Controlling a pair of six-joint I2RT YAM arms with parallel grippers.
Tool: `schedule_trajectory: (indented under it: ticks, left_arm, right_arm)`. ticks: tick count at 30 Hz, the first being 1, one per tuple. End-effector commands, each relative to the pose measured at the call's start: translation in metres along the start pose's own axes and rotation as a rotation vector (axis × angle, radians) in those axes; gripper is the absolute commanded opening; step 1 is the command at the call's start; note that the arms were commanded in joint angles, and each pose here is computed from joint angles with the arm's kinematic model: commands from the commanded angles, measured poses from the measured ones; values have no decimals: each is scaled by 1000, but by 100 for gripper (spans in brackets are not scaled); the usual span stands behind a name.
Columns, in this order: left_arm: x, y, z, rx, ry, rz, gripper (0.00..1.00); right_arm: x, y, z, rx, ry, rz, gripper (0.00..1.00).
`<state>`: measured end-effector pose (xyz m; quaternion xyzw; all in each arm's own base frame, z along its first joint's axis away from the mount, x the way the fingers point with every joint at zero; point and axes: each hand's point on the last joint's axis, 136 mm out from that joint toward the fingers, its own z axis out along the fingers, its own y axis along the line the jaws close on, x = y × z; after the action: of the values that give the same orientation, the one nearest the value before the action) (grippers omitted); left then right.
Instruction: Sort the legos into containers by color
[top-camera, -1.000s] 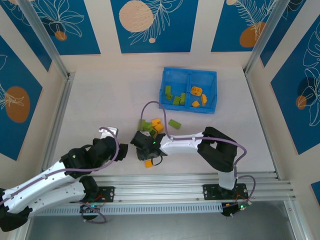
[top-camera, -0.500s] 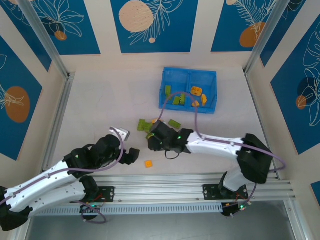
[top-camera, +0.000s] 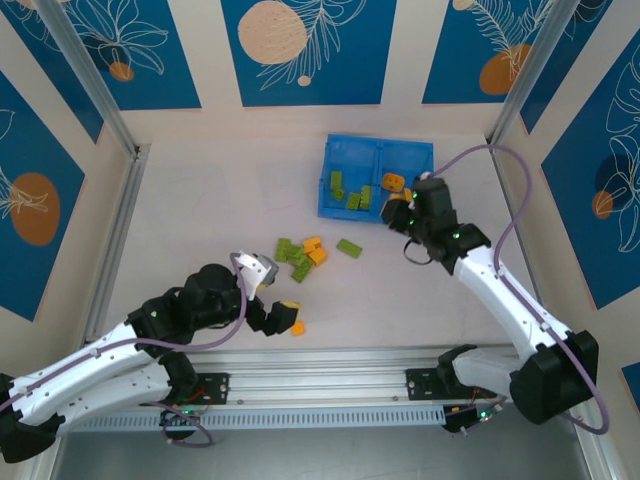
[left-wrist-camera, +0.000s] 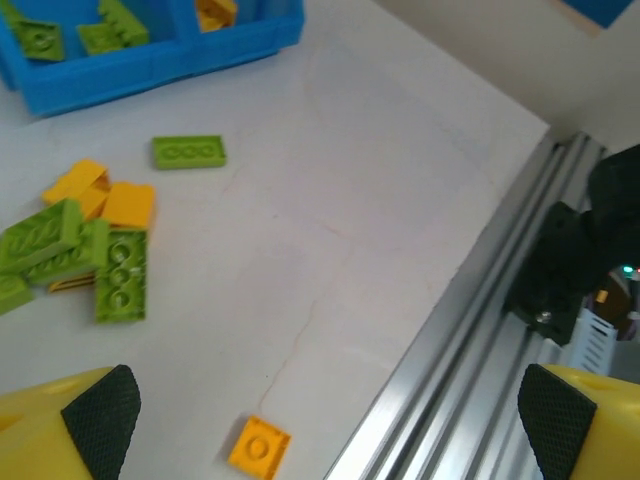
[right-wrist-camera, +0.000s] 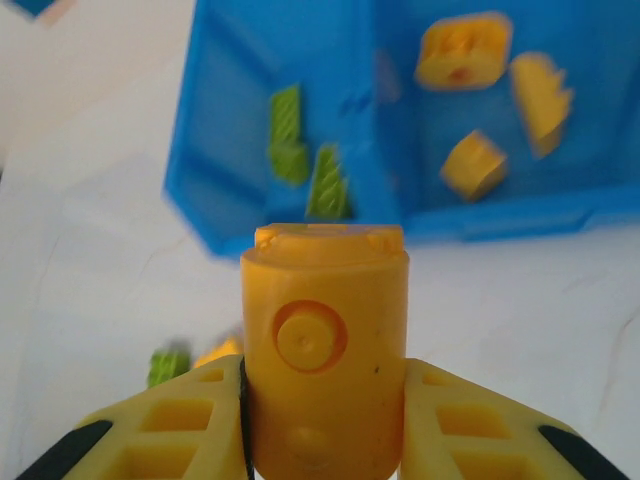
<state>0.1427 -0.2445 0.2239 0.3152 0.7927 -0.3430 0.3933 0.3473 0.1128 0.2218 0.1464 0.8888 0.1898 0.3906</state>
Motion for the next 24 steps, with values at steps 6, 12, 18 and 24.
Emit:
schedule_trajectory:
  ticks: [6,12,18,24]
  left_arm:
    - [-7,-24,-2,125,-36,55,100]
    - [-1,-8,-3,40,-4,25,100]
    - [5,19,-10,-119,12,-25,100]
    - [13,54,-20,-323,29,-88,100]
  right_arm:
    - [-67,-42,77,97,39,42,31]
    - [-66,-52,153,119,205,137,30]
    - [-56,-64,189,175,278,216,33]
    - [-51,-63,194,173,316,244,46]
